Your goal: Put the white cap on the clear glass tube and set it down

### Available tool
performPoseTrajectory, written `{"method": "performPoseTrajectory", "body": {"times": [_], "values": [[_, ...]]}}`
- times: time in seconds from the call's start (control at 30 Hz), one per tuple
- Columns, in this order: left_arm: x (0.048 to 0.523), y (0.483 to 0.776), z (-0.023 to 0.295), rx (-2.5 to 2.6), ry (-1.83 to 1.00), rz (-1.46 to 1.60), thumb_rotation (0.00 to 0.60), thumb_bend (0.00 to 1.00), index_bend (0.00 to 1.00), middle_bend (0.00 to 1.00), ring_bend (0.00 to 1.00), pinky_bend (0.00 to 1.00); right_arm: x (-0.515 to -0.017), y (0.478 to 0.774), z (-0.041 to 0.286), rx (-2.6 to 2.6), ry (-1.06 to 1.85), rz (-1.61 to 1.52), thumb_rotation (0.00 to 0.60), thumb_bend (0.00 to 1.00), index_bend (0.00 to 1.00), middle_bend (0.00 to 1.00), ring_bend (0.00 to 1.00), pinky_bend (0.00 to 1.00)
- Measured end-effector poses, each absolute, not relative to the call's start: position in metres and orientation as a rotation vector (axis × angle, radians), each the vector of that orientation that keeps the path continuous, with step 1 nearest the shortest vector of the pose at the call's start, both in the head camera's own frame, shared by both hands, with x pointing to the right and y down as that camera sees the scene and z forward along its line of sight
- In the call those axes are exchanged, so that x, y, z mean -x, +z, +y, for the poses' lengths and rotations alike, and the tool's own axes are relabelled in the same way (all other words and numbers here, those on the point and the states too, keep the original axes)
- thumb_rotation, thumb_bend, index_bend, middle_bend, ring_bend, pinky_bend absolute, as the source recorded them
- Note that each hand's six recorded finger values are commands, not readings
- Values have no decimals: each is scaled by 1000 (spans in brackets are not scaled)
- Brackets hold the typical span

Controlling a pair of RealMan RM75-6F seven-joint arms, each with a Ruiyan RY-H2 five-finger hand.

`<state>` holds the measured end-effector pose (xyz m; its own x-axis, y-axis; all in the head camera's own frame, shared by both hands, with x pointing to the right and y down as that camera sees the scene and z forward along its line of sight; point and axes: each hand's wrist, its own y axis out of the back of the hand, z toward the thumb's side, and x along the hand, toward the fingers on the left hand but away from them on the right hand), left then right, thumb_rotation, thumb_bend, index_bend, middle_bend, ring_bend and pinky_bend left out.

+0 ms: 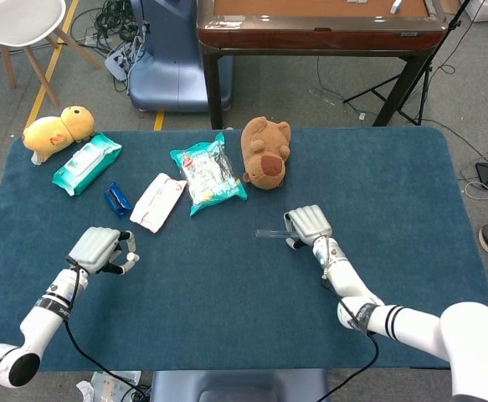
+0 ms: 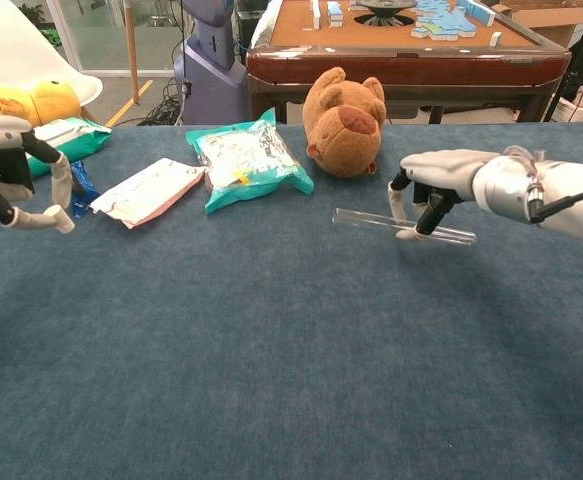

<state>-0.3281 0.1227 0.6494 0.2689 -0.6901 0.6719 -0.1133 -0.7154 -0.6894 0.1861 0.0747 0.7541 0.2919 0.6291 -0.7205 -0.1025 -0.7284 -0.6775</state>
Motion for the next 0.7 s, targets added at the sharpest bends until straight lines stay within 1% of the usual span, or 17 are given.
{"method": "performPoseTrajectory", "body": {"times": [0.27,0.47,0.57,0.7], "values": [[332,625,95,2103,-1427,899,600,278,523,1000,1000,1000,-172,717,77,2136,1339,-644,600,493,711,904,982,1000],[326,606,75,2196,-1361,1057,600,278,522,1000,1000,1000,-154,697,83,2265,1170,-755,600,493,724,909,983,1000],[320,595,66,2234,-1310,1123,600,278,524,1000,1000,1000,-142,692,89,2318,1089,-792,600,494,723,909,984,1000],[312,587,61,2252,-1254,1173,600,279,525,1000,1000,1000,-126,692,96,2382,1019,-847,600,494,724,909,984,1000]]}}
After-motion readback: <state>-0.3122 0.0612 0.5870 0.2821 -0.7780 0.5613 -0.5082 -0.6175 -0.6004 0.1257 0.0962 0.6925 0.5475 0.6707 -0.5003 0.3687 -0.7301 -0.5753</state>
